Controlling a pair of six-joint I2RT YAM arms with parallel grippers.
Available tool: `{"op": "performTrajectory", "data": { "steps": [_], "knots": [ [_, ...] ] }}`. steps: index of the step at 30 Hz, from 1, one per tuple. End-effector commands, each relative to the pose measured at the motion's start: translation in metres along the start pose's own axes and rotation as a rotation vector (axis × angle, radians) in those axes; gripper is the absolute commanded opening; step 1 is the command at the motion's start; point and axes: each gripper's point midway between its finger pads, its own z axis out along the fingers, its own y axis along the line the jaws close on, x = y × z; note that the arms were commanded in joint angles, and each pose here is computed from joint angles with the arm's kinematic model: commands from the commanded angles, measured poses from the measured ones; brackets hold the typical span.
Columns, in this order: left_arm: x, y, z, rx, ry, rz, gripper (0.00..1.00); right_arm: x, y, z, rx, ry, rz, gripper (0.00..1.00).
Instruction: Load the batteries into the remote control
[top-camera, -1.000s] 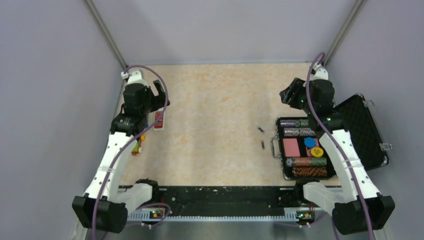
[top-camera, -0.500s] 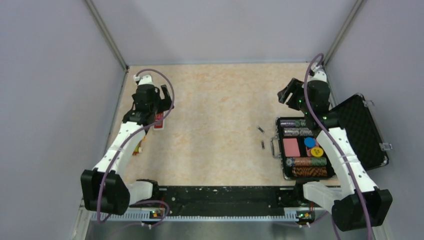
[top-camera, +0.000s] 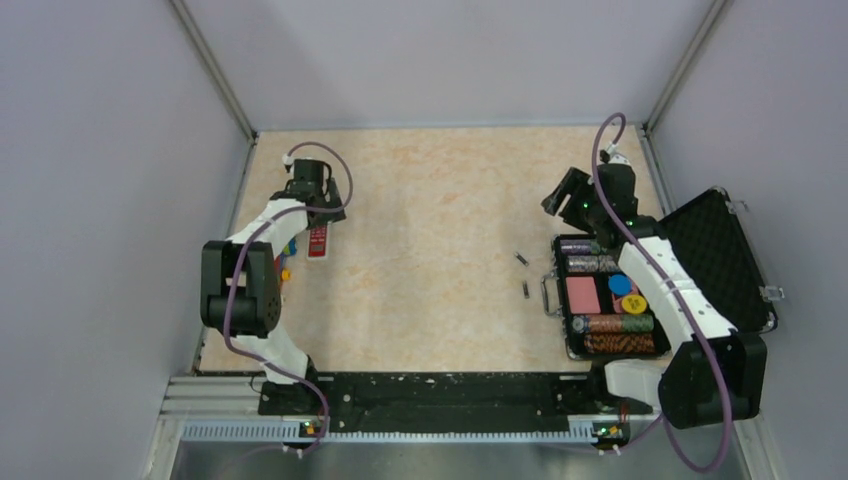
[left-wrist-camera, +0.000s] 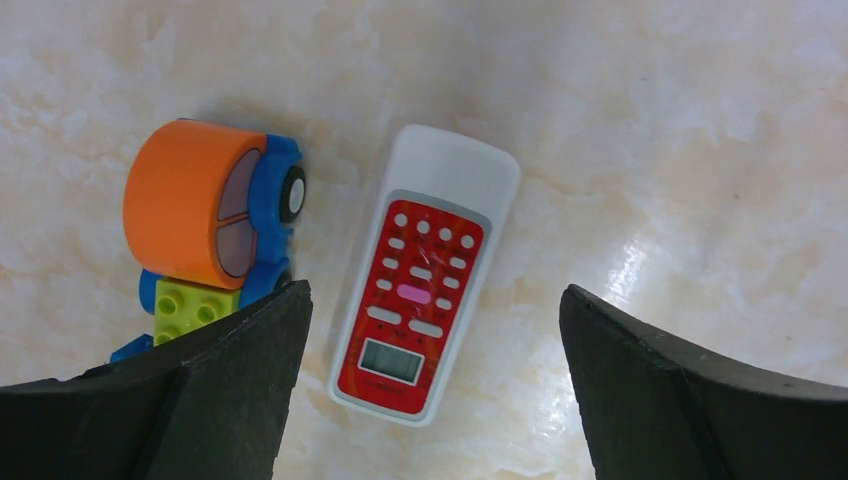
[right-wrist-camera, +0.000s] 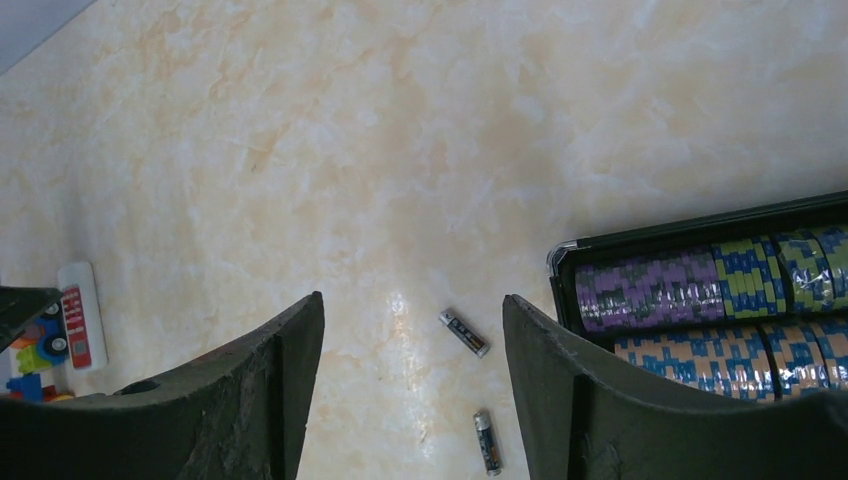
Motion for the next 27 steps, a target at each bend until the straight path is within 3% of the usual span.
{"op": "performTrajectory", "data": {
  "steps": [1, 8, 14, 25, 27],
  "knots": [
    [-0.015, 0.01, 0.01, -0.043, -0.005, -0.01, 0.98, 0.0, 0.004, 0.006, -0.025, 0.004, 0.035, 0.65],
    [0.013, 0.005, 0.027, 0.037, 0.141, 0.038, 0.96, 0.008, 0.0, 0.017, -0.004, 0.039, 0.06, 0.61],
    [0.018, 0.006, 0.041, 0.084, 0.239, 0.105, 0.89, 0.012, 0.0, 0.024, -0.001, 0.062, 0.084, 0.59],
    [0.031, 0.007, 0.053, 0.093, 0.318, 0.173, 0.61, 0.015, 0.02, 0.023, -0.084, 0.095, 0.186, 0.57],
    [0.036, 0.002, 0.052, 0.117, 0.332, 0.165, 0.47, 0.016, 0.022, 0.021, -0.087, 0.104, 0.196, 0.56]
  ]
}}
